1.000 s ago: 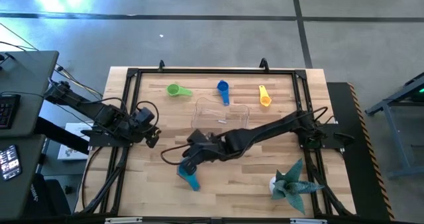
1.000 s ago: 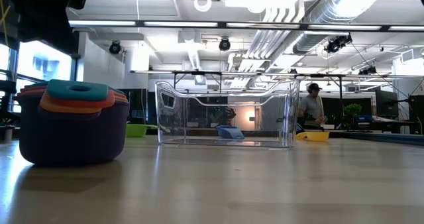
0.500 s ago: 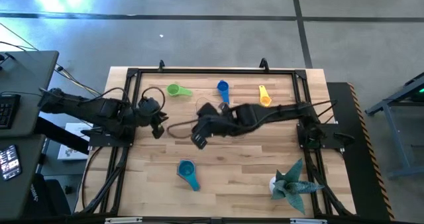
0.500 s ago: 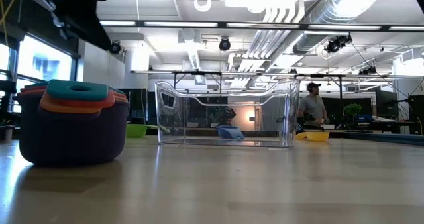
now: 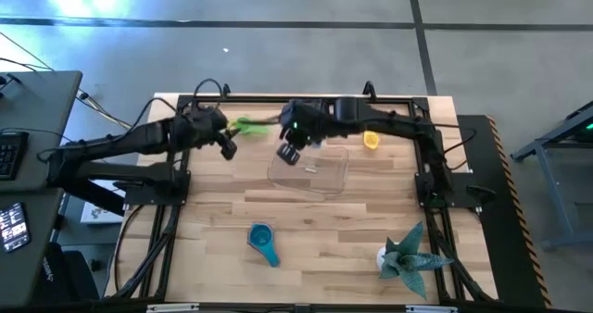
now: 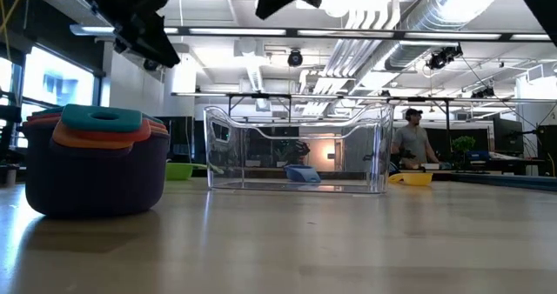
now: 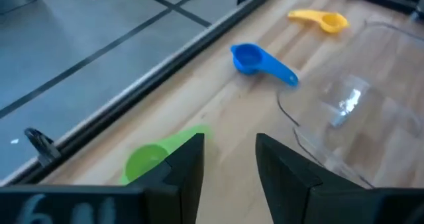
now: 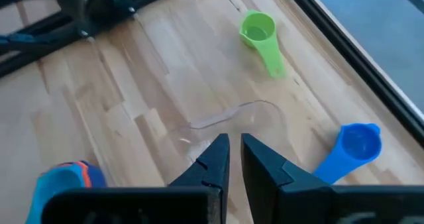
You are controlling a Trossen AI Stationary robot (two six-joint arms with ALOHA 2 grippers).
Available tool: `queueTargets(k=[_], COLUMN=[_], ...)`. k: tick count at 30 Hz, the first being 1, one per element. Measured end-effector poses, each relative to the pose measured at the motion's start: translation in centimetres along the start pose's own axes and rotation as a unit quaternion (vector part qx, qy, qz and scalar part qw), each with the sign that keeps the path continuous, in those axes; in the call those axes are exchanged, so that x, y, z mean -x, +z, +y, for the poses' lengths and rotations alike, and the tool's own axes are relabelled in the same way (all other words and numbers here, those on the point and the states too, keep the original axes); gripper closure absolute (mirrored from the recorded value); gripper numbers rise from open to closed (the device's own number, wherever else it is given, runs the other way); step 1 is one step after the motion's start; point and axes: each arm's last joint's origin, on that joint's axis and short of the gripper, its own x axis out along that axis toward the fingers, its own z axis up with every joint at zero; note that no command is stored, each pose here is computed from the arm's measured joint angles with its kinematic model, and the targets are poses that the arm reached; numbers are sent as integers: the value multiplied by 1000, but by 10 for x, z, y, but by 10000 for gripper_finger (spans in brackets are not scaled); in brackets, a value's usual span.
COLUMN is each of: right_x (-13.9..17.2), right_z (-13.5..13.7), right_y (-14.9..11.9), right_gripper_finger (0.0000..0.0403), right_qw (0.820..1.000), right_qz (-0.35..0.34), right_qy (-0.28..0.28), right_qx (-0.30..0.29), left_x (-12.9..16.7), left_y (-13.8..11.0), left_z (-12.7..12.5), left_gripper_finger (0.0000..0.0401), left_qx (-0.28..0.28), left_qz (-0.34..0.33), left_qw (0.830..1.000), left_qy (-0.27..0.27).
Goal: Nest measuring cups in basket
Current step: Stack the green measuring cup into the light blue measuring cup
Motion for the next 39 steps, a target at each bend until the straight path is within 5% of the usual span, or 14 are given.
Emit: queueTargets(k=[11,18,26,39], right_x=[-11,-12,-13,-13], right_z=[-68,-94,-105,-105], right_y=[21,24,25,25], right_gripper_finger=[372,372,372,372], right_qw=[1000,999,999,998], right_qz=[22,33,36,36], right_qy=[18,4,-3,-3], right_qx=[13,22,38,46], left_x=[-38,-71,-99,-128], left_y=[8,-3,-15,-32], left_z=[39,50,53,52], left_gripper_finger=[283,283,284,284], left_qx=[-28,-131,-200,-225], left_qz=[37,115,170,234], left_qw=[999,984,964,944], left_qy=[6,-27,-38,-55])
